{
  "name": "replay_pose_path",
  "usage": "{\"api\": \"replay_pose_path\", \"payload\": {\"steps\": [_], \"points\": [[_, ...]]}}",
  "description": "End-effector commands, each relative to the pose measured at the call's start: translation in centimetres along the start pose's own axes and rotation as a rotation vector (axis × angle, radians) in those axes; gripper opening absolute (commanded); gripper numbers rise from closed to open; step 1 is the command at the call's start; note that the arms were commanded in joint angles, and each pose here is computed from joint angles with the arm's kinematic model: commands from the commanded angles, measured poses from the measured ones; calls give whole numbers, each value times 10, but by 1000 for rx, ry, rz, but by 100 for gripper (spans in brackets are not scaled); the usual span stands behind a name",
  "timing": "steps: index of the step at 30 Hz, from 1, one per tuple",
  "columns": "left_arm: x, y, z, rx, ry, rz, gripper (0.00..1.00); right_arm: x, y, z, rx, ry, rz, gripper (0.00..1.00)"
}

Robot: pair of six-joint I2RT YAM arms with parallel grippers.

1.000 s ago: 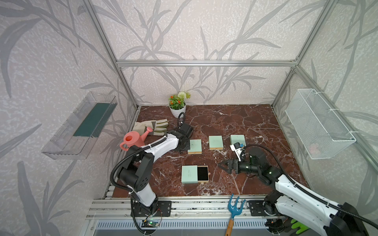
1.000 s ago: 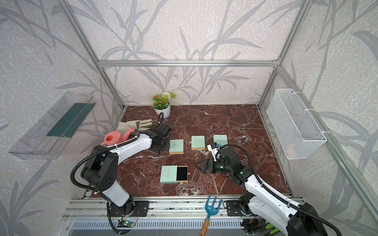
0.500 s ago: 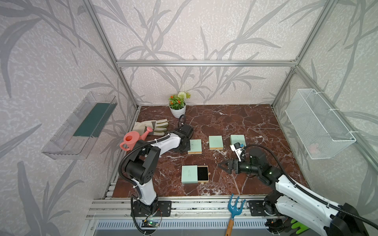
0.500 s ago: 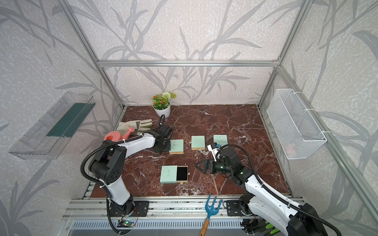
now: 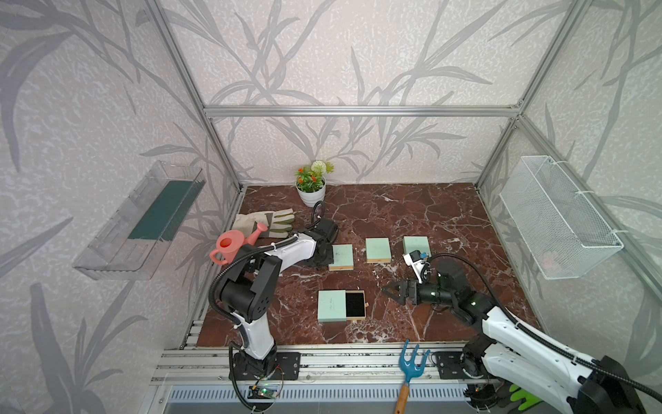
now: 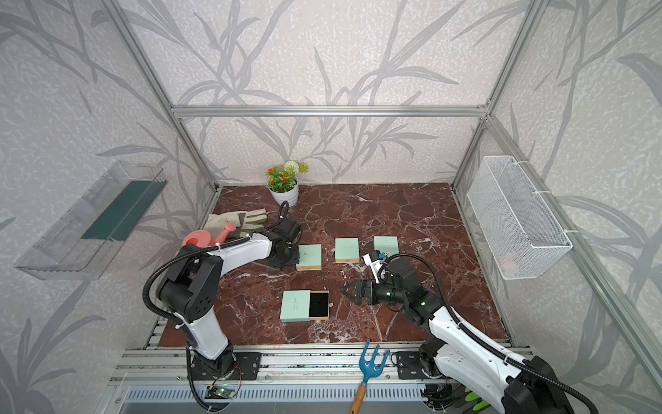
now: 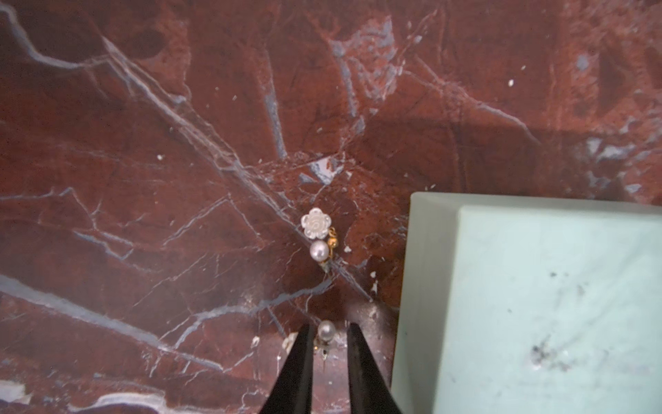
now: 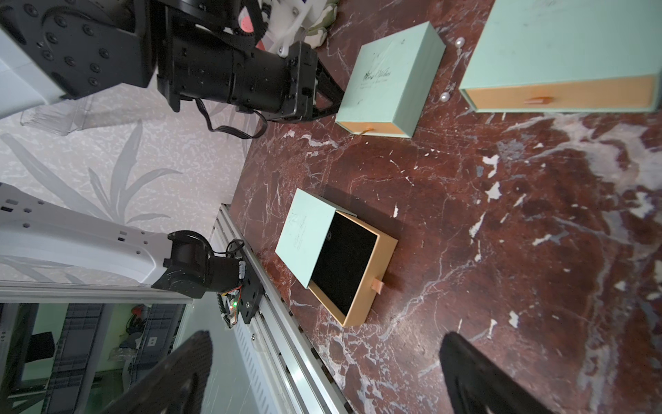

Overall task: Take out the earrings from the drawer-style jewelry box
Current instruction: Place the earring at the center of the board.

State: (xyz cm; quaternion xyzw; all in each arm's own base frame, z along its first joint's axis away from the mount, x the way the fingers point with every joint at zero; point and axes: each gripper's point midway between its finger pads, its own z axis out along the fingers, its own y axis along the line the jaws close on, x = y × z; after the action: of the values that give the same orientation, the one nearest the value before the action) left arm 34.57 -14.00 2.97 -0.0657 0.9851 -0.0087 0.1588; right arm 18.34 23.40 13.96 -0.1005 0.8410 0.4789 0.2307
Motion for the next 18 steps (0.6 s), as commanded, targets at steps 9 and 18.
{"api": "replay_pose_path", "payload": {"steps": [9, 18], "points": [[19, 33, -111, 162, -166, -120, 29, 18, -11, 16, 154, 84, -128, 100], [91, 48, -130, 385, -40, -303, 42, 34, -14, 47, 167, 169, -115, 81]]}}
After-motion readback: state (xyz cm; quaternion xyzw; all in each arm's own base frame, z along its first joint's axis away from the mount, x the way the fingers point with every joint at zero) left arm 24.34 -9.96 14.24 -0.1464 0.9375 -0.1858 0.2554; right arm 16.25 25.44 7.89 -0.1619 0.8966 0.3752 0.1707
